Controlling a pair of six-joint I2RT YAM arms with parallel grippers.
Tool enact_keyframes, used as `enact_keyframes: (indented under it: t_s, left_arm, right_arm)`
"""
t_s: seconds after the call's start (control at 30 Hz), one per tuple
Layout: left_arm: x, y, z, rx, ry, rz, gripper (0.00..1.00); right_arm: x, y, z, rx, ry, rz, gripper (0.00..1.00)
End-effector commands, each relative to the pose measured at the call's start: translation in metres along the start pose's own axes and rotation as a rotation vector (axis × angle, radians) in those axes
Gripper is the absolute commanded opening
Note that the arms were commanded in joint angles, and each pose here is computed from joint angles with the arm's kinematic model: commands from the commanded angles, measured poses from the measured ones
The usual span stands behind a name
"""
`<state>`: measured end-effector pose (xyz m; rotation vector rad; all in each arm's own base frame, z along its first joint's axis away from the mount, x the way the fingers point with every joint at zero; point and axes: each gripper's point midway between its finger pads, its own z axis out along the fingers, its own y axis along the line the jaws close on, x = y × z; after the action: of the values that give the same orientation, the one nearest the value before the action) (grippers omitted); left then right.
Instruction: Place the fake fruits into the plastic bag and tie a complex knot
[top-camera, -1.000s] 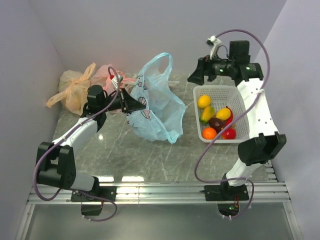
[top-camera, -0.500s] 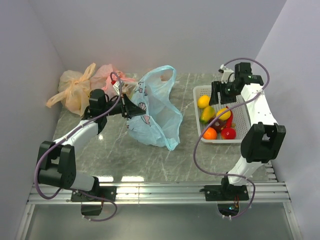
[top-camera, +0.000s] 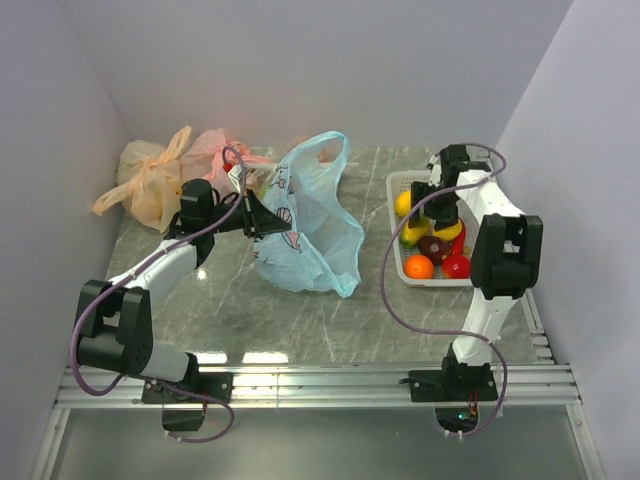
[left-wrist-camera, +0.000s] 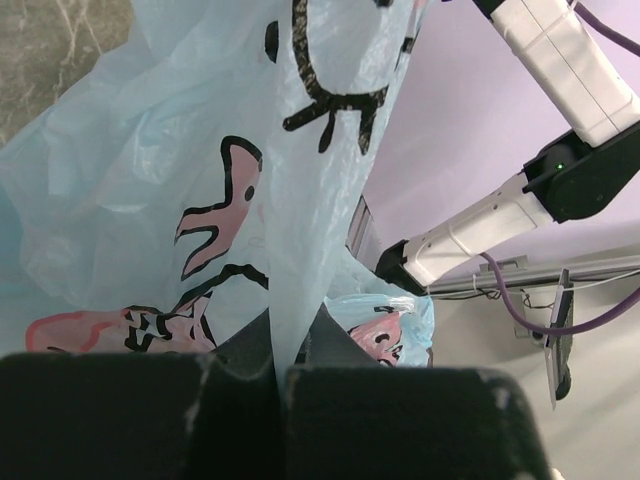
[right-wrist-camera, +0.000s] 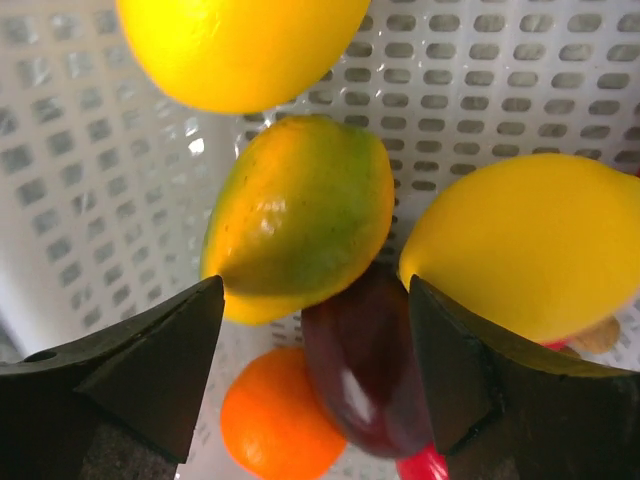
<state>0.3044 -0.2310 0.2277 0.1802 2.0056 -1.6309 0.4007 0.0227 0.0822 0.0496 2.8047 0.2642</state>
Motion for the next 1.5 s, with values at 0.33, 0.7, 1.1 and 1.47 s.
enact_keyframes:
  t_s: [0.33,0.7,1.1,1.47]
  left_arm:
    - [-0.009,-0.003,-0.001,0.004,-0.022,0.057,0.01]
    - [-0.006,-0.013,-0.008,0.091,-0.054,0.033,0.0]
    - [-0.008,-0.033,-0.009,0.252,-0.067,-0.098,0.0]
    - [0.008,-0.017,-0.011,0.247,-0.05,-0.099,0.0]
  right_arm:
    - [-0.01,0.009,0.023,-0.019,0.008,0.096,0.63]
    - [-0.047,0.102,-0.152,-0.455,-0.439,-0.188,0.06]
    - [-0.004,0.272,-0.223,-0.68,-0.648,-0.668,0.0]
    - [0.046,0.32,-0.082,-0.471,-0.432,-0.783,0.0]
